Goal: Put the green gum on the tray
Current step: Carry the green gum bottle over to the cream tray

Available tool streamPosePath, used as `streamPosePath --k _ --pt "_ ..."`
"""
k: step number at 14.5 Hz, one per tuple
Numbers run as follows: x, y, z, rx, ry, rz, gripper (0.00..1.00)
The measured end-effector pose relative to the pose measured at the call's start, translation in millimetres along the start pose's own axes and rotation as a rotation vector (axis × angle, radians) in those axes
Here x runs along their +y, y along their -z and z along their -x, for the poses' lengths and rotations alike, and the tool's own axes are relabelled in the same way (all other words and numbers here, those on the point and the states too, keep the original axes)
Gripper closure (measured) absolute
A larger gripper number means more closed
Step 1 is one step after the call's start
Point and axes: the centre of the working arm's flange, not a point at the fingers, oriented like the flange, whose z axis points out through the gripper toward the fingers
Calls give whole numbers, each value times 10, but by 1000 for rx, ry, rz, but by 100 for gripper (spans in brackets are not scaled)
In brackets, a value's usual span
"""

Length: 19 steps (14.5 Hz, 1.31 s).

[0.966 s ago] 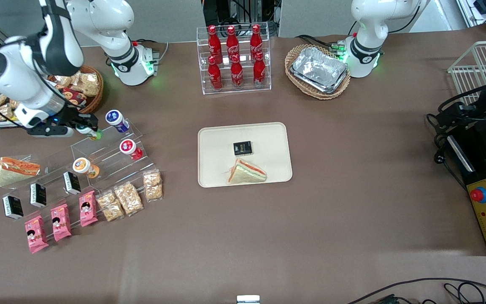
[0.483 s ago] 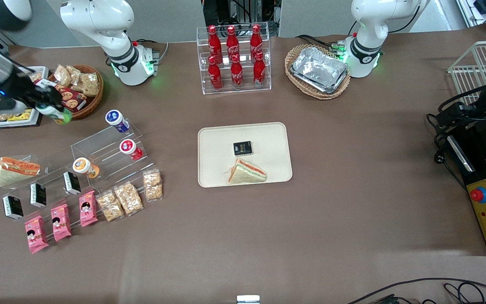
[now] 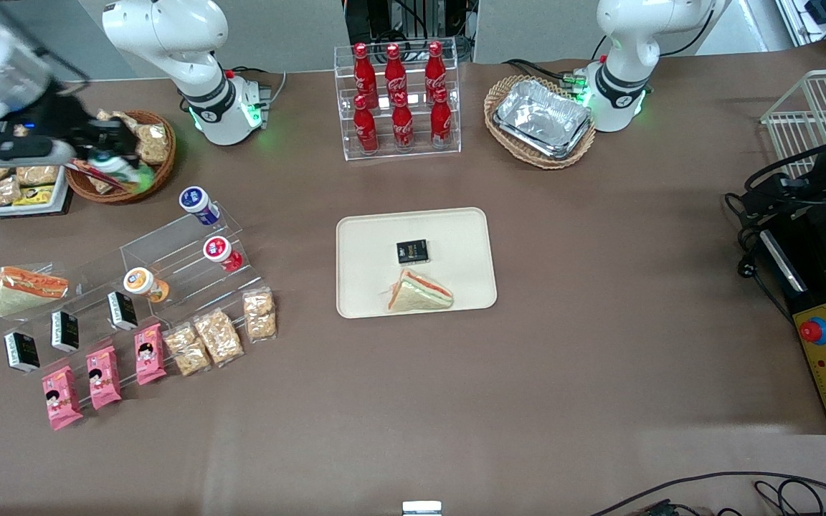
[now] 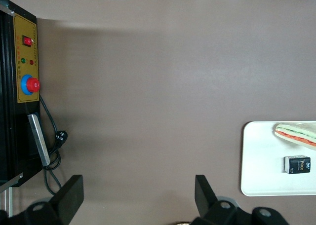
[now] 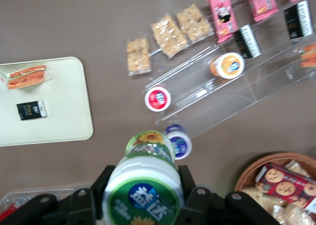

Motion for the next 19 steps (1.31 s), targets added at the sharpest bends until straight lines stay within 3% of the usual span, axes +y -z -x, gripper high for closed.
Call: streamPosePath --k 2,8,12,14,17,19 --pt "-638 -100 97 -12 -40 17 42" --pt "-2178 -746 228 8 -160 -37 42" --pt "-2518 -1776 -26 -36 -174 -80 42" --pt "-2540 -2304 -114 -44 -162 -59 42" --pt "-2725 -2952 -65 -7 -143 36 42" --pt "-2837 -3266 -15 -11 -135 47 42"
